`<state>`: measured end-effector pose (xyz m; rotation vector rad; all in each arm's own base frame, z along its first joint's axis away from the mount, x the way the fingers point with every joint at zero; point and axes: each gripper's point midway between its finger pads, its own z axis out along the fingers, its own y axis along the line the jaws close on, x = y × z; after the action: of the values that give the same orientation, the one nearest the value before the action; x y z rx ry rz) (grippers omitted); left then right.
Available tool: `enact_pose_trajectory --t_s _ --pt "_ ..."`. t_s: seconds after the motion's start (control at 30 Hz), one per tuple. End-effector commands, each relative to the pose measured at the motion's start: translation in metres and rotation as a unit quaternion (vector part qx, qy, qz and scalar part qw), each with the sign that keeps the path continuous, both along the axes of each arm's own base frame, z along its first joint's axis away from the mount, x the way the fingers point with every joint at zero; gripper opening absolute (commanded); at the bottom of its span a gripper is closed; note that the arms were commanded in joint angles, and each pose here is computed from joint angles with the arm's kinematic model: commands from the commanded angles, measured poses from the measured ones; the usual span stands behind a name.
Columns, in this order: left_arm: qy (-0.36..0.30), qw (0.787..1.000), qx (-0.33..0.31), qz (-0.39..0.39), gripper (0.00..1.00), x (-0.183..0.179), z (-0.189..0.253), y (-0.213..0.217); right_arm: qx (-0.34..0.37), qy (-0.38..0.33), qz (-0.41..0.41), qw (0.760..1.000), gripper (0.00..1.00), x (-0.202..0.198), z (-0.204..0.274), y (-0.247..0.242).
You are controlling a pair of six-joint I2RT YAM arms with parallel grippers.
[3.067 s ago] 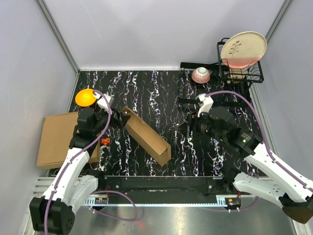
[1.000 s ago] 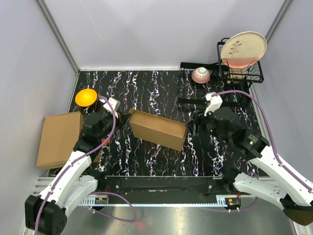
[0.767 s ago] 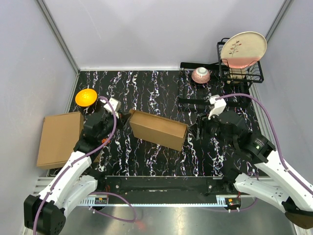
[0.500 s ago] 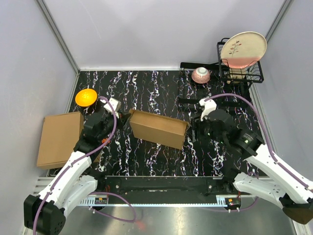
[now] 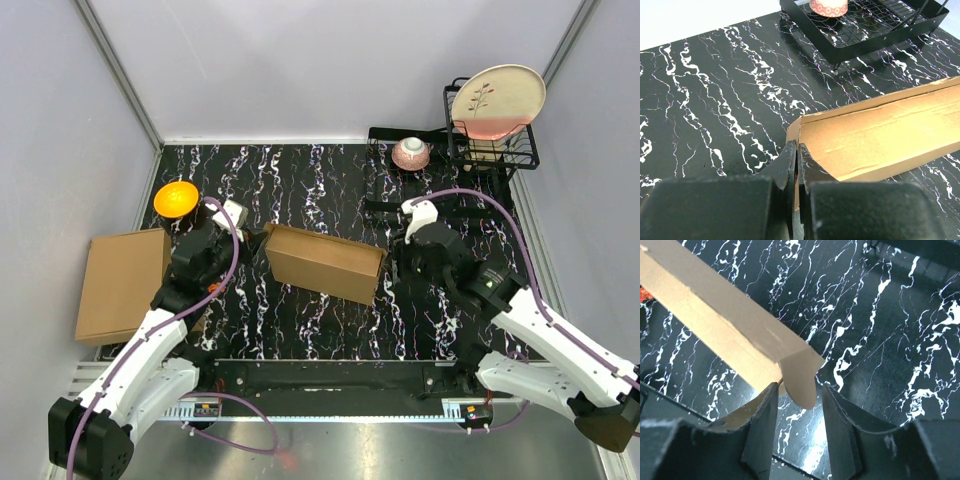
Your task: Fold the paper box
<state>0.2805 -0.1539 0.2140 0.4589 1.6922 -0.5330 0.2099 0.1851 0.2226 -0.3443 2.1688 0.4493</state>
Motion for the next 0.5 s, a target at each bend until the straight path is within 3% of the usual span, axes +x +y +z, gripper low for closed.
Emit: enact_pose_trajectory --t_s 0.0,0.17,0.47 --pt "-0.008 1.0 0.002 0.007 0.0 0.003 0.011 0.001 -0.014 -0.032 -0.017 0.999 0.44 0.019 0.004 0.002" --pt "-0.008 1.0 0.0 0.007 0.0 0.001 0.013 0.0 -0.008 -0.031 -0.026 0.999 0.24 0.023 0.002 0.005" --pt "-0.007 1.0 -0.002 -0.004 0.0 -0.007 0.018 -0.013 0.006 -0.035 -0.068 0.997 0.09 0.034 0.012 0.004"
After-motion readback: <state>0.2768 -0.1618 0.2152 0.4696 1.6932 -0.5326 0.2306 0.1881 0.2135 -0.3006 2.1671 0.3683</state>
